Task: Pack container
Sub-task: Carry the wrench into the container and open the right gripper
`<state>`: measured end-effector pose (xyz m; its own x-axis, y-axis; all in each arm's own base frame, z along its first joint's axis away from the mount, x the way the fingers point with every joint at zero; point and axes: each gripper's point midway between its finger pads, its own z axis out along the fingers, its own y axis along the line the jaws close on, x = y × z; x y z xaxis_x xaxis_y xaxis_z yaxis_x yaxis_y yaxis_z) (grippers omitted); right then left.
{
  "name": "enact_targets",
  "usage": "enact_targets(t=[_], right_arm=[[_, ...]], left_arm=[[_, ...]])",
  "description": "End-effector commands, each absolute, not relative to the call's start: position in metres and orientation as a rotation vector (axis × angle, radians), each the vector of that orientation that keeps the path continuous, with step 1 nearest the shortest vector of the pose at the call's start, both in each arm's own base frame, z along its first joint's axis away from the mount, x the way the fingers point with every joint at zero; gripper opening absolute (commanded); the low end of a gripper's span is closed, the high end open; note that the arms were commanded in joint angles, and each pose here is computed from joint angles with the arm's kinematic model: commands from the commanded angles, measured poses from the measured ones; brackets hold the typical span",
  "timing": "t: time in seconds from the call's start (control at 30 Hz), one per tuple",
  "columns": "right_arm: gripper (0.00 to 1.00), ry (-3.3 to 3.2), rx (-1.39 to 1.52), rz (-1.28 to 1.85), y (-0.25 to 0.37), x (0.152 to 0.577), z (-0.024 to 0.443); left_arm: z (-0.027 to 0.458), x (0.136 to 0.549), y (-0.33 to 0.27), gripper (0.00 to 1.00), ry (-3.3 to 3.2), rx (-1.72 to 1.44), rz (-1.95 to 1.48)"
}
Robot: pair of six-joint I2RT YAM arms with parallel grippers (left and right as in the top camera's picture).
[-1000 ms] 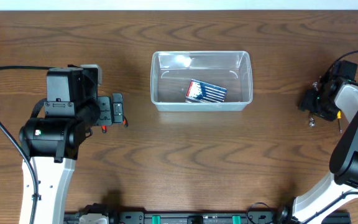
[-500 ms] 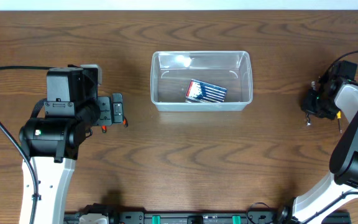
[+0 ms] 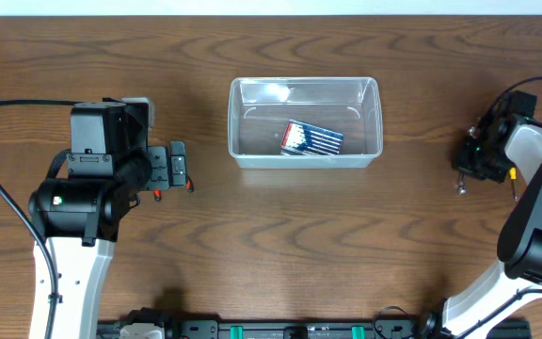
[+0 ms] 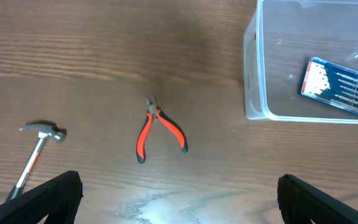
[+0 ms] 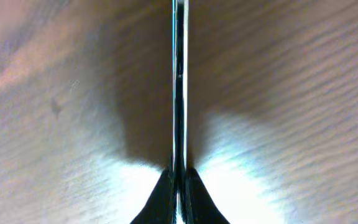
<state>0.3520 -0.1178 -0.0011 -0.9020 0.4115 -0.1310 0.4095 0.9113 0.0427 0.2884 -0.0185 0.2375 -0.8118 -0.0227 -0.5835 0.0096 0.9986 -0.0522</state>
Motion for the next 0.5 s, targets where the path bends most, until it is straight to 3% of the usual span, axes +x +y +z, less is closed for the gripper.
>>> enact_targets(t=[0.0,0.17,0.3,0.47], right_arm=[[0.01,2.913,0.478,0.058,-0.097,0.38,0.029],[0.01,2.795,0.114,0.035,-0.053,0.421,0.12],[0.01,2.651,-0.468,-0.017,0.014,0.437,0.19],[0.01,2.414,-1.164,-0.063,0.103,0.426,0.208]], left_arm=[[0.244,0.291,-0.017,0.98,2.499,-0.002,-0.054],[0.244,0.291,-0.017,0.98,2.5,-0.002,-0.054],[0.244,0.291,-0.017,0.98,2.5,-0.002,-0.054],[0.244,0.291,-0.017,0.98,2.501,-0.002,-0.054]])
